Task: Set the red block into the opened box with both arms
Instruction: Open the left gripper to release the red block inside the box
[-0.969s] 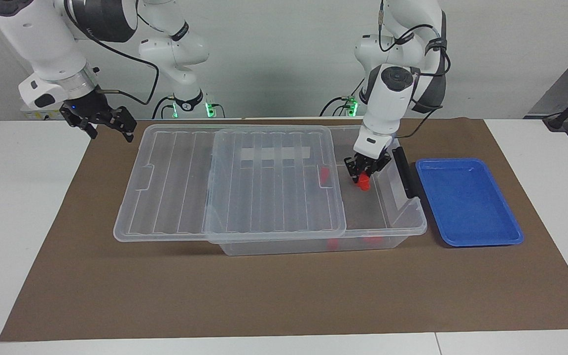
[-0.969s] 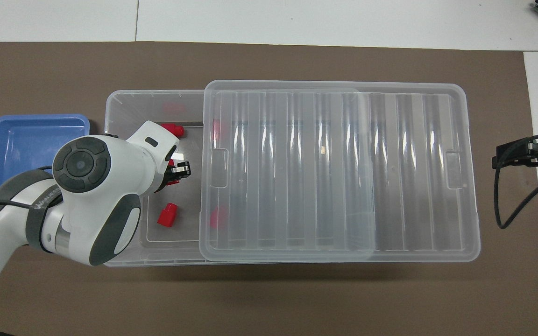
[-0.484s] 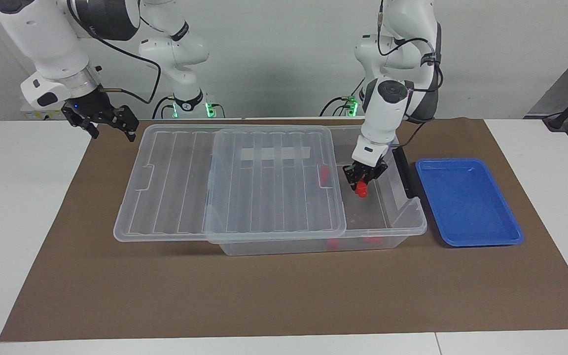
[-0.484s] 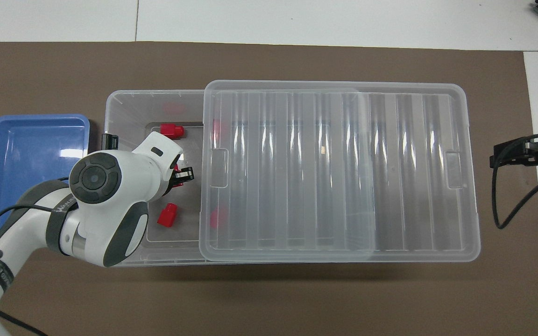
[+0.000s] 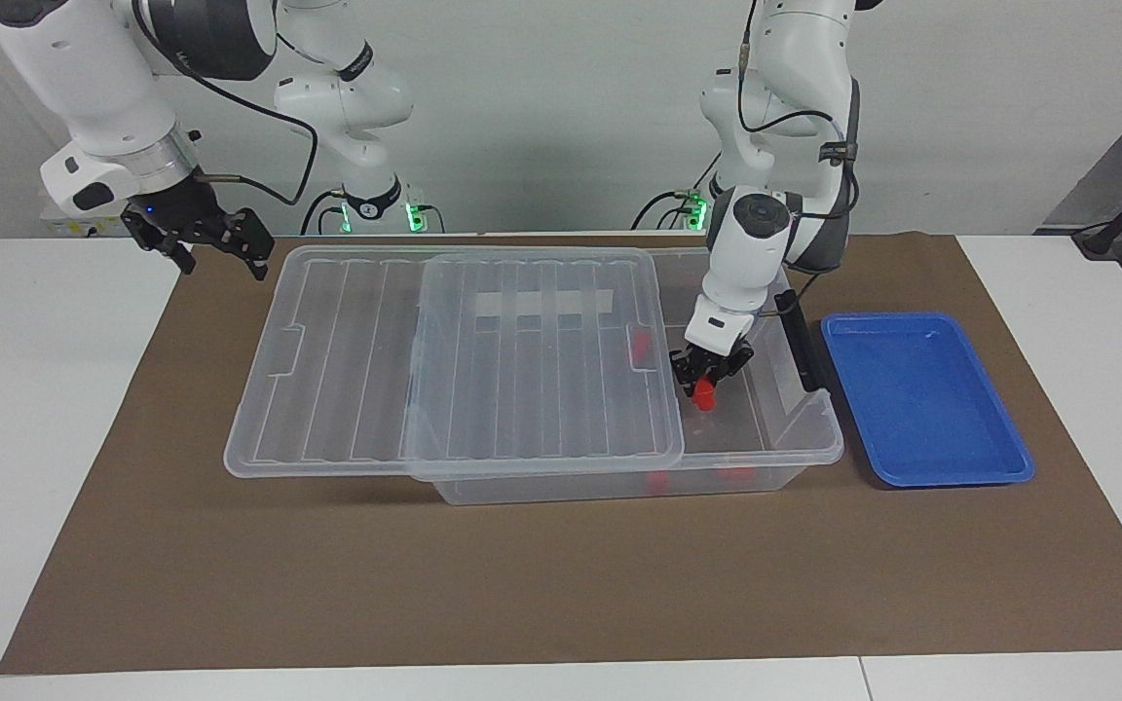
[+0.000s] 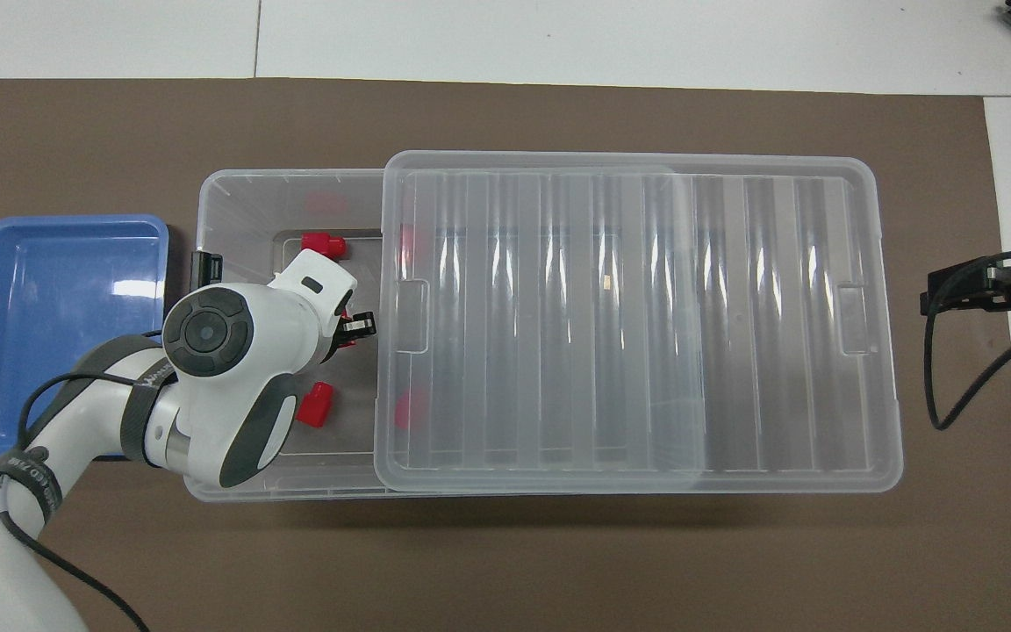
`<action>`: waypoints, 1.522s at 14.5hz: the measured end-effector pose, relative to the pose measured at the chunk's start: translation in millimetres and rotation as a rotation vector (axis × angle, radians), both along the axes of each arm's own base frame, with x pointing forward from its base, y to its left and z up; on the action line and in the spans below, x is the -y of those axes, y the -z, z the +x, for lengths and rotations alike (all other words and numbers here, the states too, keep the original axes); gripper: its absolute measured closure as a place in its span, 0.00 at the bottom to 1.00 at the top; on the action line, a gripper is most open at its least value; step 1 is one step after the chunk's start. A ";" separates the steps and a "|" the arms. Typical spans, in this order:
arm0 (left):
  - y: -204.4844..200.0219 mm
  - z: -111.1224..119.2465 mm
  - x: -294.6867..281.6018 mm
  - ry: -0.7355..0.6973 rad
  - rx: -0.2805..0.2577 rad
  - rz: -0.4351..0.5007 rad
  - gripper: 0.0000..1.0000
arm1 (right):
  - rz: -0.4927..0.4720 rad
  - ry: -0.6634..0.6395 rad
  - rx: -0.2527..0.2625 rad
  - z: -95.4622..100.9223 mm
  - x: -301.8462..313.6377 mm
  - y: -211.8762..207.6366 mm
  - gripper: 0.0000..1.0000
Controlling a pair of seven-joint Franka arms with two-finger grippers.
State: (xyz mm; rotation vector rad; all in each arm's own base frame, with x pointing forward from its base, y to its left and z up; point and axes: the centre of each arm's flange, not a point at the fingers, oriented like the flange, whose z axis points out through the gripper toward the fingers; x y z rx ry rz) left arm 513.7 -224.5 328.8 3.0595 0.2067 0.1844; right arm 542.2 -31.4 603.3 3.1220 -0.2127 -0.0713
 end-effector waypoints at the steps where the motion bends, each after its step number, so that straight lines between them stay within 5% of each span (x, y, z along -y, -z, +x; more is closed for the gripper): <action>1: 2.6 0.7 0.1 0.001 0.002 0.000 0.66 | 0.000 0.000 0.000 0.1 -0.2 -0.2 0.00; 16: 21.0 5.9 -1.7 0.002 0.011 0.003 0.66 | 0.000 -0.001 0.001 0.4 -0.5 -0.6 0.00; 22: 24.0 6.3 -1.9 0.003 0.009 0.003 0.04 | 0.000 -0.001 0.001 0.4 -0.5 -0.6 0.00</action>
